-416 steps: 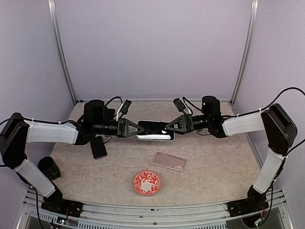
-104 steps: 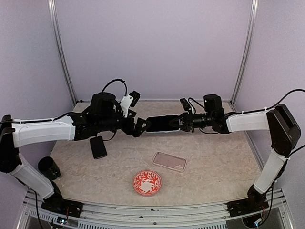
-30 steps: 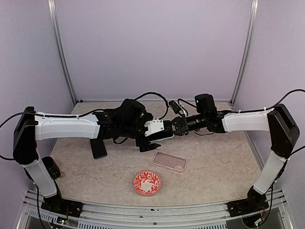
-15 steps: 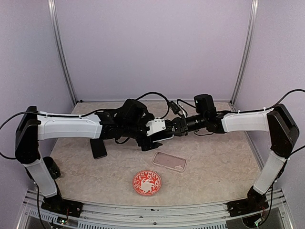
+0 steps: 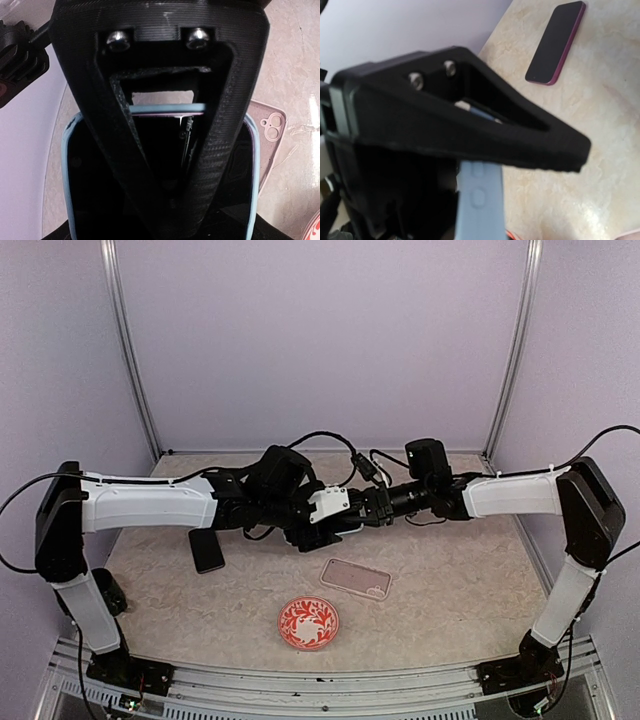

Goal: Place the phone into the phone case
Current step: Pass from the right arm to the left

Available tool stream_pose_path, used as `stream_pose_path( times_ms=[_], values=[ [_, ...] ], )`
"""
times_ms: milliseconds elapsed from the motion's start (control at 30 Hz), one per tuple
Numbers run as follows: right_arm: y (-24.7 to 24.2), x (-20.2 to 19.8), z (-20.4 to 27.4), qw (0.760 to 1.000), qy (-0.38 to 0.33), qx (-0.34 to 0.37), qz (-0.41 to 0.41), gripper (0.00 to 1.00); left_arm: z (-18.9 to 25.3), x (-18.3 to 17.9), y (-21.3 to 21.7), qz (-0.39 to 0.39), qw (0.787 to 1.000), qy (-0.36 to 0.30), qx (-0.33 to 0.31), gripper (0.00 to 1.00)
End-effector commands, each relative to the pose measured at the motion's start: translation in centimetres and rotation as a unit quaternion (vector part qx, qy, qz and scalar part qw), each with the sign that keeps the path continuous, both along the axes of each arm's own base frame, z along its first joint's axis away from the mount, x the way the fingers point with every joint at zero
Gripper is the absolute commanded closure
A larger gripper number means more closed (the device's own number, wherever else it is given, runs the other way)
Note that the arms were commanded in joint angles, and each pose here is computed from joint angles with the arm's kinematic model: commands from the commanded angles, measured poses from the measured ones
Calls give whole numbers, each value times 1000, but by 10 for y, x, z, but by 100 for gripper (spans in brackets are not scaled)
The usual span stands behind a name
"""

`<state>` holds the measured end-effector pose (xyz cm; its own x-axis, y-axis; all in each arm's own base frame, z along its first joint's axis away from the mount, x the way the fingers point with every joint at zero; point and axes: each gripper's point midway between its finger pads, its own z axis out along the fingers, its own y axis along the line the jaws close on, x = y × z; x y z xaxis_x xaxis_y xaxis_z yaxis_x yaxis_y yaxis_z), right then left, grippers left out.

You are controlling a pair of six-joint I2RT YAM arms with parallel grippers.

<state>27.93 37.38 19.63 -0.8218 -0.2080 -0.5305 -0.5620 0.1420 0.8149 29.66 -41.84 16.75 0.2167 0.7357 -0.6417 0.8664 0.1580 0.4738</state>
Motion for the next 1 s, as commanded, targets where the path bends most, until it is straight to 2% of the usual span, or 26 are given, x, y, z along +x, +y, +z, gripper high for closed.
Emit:
stream_pose_path(
  times_ms=[0, 67, 100, 200, 267, 333, 733, 867, 967],
  values=[
    [9, 0, 27, 999, -38, 34, 18, 100, 10, -1, -13, -7, 1000, 4, -18, 47],
    [9, 0, 29, 998, -39, 36, 18, 100, 9, 1, -12, -2, 1000, 4, -16, 48],
    [9, 0, 30, 998, -39, 37, 19, 96, 9, 2, -12, 2, 1000, 4, -17, 47],
    [7, 2, 34, 998, -41, 40, 15, 67, 10, 5, -9, 12, 1000, 1, -18, 47],
    [4, 4, 37, 998, -45, 41, 11, 56, 11, 7, -8, 17, 1000, 1, -21, 47],
    [1, 6, 38, 998, -46, 41, 5, 49, 11, 10, -6, 24, 999, 5, -23, 48],
    [-22, 20, 22, 998, -52, 5, -39, 38, 6, 56, 24, 133, 991, 25, -4, 51],
    [-36, 34, 10, 994, -60, -29, -82, 35, -8, 69, 29, 163, 986, 46, 9, 51],
    [-49, 45, 3, 990, -63, -52, -118, 33, -6, 83, 36, 195, 979, 61, -4, 50]
  ],
)
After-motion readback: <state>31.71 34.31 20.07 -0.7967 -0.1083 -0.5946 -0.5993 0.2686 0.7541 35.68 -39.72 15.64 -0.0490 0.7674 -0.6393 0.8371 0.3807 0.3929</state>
